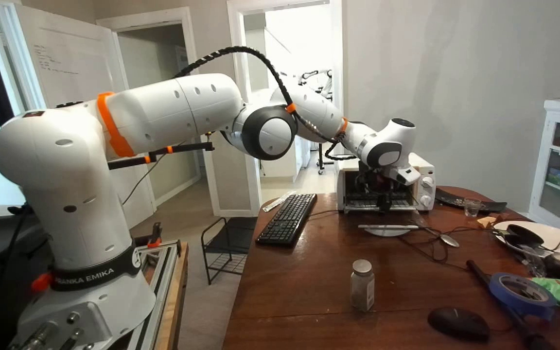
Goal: Take the masking tape and the roasting rack out of the oven
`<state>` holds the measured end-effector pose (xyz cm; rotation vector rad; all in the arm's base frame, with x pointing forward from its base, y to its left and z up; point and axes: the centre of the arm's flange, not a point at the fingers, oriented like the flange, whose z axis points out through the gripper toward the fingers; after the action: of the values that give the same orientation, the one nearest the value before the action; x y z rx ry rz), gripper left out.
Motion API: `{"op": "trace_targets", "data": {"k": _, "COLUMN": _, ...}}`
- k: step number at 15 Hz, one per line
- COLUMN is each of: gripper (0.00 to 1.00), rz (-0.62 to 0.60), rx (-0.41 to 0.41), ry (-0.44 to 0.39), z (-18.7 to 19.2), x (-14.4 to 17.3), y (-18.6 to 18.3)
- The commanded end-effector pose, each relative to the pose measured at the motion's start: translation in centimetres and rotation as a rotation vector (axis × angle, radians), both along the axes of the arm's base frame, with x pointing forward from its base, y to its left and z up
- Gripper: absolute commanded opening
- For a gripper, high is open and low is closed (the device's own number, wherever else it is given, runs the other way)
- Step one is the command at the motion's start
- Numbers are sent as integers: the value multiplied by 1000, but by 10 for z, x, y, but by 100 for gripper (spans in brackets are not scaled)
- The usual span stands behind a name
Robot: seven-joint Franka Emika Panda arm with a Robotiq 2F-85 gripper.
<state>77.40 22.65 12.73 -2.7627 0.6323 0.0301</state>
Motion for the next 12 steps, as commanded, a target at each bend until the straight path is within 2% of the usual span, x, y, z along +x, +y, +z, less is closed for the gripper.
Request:
{"op": "trace_targets", "data": {"k": 1, "gripper": 17, "rz": -37, "rx": -66, "ry": 28, "z": -2, "x": 25, "y": -7}}
{"op": "trace_targets", "data": {"k": 3, "gripper": 2, "rz": -76, "rx": -91, "ry": 55, "z": -6, "x": 21, "y": -21}}
{"op": "trace_targets", "data": {"k": 4, "gripper": 0, "rz": -96, "rx": -100, "ry": 65, "z": -8, "x": 19, "y": -27}}
{"op": "trace_targets", "data": {"k": 7, "gripper": 2, "rz": -146, "rx": -117, "ry": 87, "z": -12, "x": 13, "y": -46}}
{"op": "trace_targets", "data": {"k": 12, "gripper": 2, "rz": -221, "rx": -132, "ry": 78, "z": -1, "x": 4, "y": -73}}
